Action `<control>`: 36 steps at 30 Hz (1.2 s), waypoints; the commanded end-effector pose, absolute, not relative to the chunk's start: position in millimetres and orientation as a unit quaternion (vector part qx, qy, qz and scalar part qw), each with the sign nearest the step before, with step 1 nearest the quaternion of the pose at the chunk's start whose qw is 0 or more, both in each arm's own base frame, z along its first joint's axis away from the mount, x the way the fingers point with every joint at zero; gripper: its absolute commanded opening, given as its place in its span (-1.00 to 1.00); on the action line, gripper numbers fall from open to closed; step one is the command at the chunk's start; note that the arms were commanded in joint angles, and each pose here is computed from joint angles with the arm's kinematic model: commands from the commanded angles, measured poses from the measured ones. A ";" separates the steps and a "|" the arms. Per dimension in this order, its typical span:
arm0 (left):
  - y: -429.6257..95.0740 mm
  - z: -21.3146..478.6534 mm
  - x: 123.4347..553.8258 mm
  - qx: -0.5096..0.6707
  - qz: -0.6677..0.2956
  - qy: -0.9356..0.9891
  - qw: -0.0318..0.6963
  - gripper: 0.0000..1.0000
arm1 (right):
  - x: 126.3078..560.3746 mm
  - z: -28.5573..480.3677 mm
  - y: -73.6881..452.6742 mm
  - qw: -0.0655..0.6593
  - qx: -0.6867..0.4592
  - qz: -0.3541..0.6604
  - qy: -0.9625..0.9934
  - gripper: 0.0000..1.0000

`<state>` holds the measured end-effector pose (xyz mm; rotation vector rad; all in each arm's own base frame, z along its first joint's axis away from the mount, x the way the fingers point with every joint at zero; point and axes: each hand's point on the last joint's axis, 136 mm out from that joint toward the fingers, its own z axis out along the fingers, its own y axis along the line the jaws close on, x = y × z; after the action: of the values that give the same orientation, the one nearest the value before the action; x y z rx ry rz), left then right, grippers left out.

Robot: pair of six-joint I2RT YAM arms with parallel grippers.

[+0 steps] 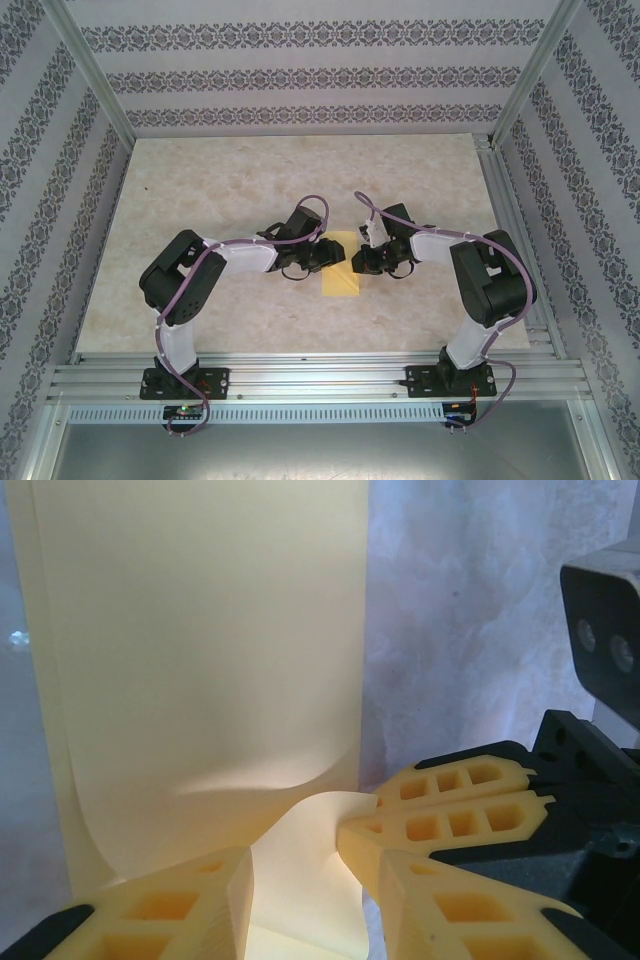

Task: Fold a paper plane with a square sheet of paper (pick it up from the middle)
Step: Fold the triangle a second time at the center of the table.

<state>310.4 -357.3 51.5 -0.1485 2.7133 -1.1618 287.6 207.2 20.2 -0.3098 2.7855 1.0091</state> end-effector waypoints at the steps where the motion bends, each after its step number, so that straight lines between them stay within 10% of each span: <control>1: -368.1 74.8 310.5 -0.026 -0.415 0.902 0.115 -0.20 | 295.6 22.2 205.4 0.092 -0.111 0.331 0.932 -0.85; 36: -380.9 91.3 304.5 -0.028 -0.446 0.886 0.121 -0.36 | 293.1 10.3 197.9 0.089 -0.100 0.308 0.942 -0.83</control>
<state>309.7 -366.3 84.1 -0.1060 2.6257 -1.2308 288.5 200.7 13.9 -0.2928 2.8115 0.9437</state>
